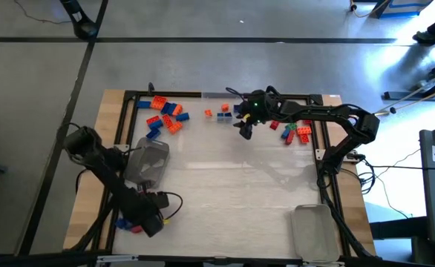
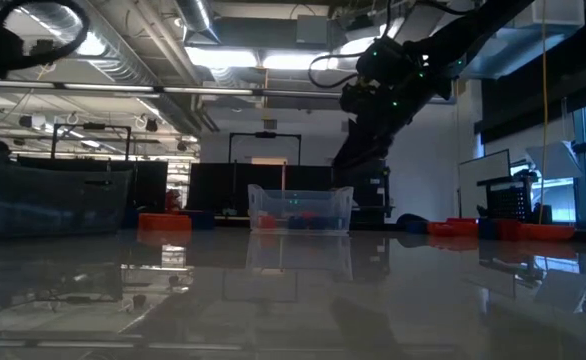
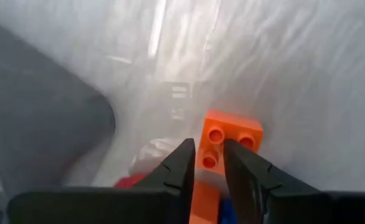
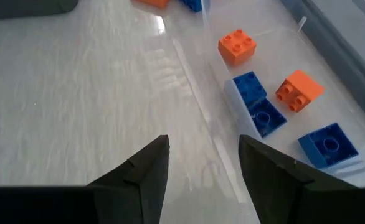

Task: Sort blocks by size
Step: Put the orange 4 game piece into the transparent bin

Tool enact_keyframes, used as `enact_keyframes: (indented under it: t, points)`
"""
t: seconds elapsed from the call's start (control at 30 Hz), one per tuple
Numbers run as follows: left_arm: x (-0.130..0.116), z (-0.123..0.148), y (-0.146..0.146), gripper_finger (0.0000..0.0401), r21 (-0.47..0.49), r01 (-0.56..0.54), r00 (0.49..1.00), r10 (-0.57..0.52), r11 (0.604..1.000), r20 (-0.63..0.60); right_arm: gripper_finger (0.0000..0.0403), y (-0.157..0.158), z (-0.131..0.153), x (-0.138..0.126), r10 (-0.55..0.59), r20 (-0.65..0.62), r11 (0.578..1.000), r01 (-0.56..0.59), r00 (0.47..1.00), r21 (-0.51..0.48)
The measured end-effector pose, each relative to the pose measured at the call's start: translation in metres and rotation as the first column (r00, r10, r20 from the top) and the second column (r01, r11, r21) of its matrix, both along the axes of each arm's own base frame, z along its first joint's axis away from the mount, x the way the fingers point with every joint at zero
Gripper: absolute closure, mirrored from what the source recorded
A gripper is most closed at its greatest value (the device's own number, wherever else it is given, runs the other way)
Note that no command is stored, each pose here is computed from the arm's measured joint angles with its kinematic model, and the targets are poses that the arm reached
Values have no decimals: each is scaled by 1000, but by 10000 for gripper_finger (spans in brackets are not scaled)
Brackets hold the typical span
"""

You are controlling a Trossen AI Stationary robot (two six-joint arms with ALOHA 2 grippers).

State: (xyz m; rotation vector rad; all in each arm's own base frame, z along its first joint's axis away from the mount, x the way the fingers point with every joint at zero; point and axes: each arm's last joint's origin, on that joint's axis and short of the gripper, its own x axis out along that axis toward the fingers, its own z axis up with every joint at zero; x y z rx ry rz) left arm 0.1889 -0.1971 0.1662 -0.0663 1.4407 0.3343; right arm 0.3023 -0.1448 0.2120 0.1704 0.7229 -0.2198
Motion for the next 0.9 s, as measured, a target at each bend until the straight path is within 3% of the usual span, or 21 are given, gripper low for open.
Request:
enact_keyframes:
  t: [0.27,0.47,0.7,0.9]
  points:
    - [17,0,12,329,11,66,998,-67,998,18,210,2,-4,-3,-3,-49,1000,4,999,28]
    - [27,1,24,329,74,136,990,-138,988,31,210,2,-4,-3,-3,-51,1000,5,999,30]
    - [36,2,34,328,93,116,991,-122,989,59,210,2,-4,-4,-3,-54,1000,5,999,31]
    - [39,2,38,281,73,92,994,-96,993,44,210,2,-4,-4,9,-49,999,-7,999,42]
